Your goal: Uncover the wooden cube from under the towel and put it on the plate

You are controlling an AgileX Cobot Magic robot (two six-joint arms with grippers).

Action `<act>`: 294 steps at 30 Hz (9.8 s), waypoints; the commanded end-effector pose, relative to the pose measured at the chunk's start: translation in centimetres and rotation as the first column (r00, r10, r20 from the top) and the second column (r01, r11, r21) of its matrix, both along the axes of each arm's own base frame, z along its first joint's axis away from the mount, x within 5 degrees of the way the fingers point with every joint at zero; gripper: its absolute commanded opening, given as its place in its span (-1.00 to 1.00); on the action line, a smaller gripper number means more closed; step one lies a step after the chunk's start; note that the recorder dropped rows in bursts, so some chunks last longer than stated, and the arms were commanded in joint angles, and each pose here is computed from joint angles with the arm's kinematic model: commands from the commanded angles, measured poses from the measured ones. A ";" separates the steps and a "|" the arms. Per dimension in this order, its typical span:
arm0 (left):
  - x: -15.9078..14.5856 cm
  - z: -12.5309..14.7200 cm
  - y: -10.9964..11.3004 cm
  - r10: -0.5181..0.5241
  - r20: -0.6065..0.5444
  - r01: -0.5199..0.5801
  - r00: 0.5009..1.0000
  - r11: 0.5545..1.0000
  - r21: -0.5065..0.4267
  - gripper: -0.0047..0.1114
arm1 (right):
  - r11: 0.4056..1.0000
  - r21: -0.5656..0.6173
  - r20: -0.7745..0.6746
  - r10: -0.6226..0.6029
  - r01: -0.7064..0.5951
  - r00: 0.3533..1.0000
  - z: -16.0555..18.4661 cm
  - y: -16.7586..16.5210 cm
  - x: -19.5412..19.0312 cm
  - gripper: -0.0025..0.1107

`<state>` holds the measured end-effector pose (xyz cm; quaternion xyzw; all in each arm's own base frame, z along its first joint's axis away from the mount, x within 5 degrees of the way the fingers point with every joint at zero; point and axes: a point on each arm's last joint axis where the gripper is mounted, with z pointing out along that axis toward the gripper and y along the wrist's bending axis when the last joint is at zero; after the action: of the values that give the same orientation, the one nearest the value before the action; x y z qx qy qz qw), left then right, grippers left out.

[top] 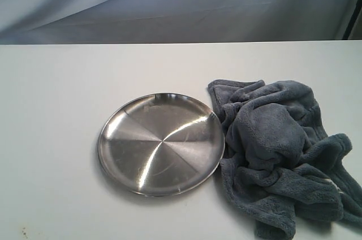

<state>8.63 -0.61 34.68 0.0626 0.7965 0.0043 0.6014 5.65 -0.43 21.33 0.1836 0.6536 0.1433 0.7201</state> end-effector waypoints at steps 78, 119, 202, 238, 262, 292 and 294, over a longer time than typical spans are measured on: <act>11.5 -13.8 -41.8 -0.489 -0.845 0.635 0.216 0.728 -0.259 -0.92 | 1.000 0.009 -0.006 0.005 -0.005 1.000 -0.2 0.0 0.0 -0.90; 13.5 -14.5 -35.6 -0.175 -0.952 0.609 0.252 0.793 0.015 -0.92 | 1.000 0.009 -0.006 0.005 -0.005 1.000 -0.2 0.0 0.0 -0.90; 17.5 -20.0 -37.2 -0.281 -0.854 0.499 0.439 0.866 -0.029 0.17 | 1.000 0.009 -0.006 0.005 -0.005 1.000 -0.2 0.0 0.0 -0.90; 16.6 -23.7 -38.2 -0.273 -0.917 0.520 0.291 0.850 -0.088 -0.79 | 1.000 0.009 -0.006 0.005 -0.005 1.000 -0.2 0.0 0.0 -0.90; 16.6 -12.3 -38.3 -0.518 -0.722 0.531 0.460 0.811 -0.244 -0.92 | 1.000 0.009 -0.006 0.005 -0.005 1.000 -0.2 0.0 0.0 -0.90; 17.8 -7.1 -43.2 -0.727 0.054 0.660 0.685 0.587 -0.468 -0.92 | 1.000 0.009 -0.006 0.005 -0.005 1.000 -0.2 0.0 0.0 -0.90; 17.2 -7.4 -44.0 -0.731 0.104 0.680 0.675 0.560 -0.474 -0.92 | 1.000 0.009 -0.006 0.005 -0.005 1.000 -0.2 0.0 0.0 -0.90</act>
<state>26.62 -43.60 27.01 0.2381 0.7417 -0.4040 0.4795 5.65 -0.43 21.33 0.1836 0.6536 0.1433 0.7201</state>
